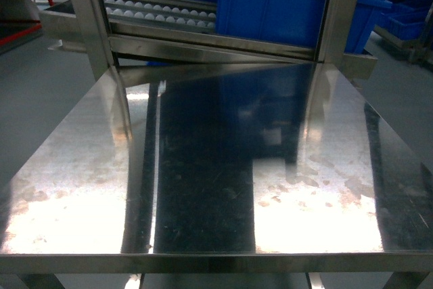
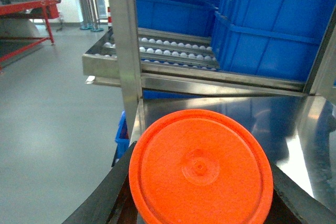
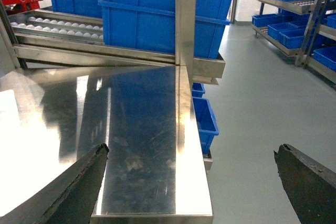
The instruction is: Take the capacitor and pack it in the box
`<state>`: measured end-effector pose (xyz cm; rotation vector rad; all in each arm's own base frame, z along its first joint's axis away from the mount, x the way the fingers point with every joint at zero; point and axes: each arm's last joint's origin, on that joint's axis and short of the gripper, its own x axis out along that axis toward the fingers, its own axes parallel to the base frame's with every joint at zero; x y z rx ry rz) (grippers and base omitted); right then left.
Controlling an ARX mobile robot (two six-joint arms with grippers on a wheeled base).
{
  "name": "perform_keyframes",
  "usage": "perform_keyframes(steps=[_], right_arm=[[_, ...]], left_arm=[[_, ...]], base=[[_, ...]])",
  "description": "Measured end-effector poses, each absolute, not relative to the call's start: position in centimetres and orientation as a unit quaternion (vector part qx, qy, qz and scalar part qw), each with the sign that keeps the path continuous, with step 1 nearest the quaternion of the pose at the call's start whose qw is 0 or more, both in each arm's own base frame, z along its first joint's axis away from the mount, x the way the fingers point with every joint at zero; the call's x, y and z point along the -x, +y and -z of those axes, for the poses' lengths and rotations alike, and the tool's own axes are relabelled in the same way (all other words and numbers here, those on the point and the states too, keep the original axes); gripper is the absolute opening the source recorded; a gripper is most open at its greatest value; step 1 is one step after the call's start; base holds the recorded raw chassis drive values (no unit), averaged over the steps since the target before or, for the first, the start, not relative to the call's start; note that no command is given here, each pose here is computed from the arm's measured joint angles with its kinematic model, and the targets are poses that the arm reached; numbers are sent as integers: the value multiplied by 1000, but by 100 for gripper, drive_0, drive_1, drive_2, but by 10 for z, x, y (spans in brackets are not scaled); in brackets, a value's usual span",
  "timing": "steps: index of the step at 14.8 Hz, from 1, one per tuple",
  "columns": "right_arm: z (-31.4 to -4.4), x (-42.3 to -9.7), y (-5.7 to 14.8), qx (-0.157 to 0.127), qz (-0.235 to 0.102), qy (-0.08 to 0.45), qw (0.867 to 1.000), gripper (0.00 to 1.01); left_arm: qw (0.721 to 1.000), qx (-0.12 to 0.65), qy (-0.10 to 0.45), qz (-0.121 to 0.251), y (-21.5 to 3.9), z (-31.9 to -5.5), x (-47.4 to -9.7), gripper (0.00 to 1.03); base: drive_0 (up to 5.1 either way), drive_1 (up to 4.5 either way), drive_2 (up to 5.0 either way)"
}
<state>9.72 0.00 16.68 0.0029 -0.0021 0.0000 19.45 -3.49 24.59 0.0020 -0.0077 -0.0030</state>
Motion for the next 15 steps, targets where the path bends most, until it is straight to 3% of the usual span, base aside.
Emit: perform_keyframes(steps=[4,10,15], right_arm=[[-167,-97,0,-1,0,-1,1000,98],[-167,-97,0,-1,0,-1,1000,98],[-167,-97,0,-1,0,-1,1000,98]], left_arm=[[1000,-3,9,0,-18,-209,-166,45],[1000,-1,6,-10,1,-188,-142,45],[1000,-1,5,1,0,-176,-126,45]], base=[[0,0,0],[0,0,0],[0,0,0]])
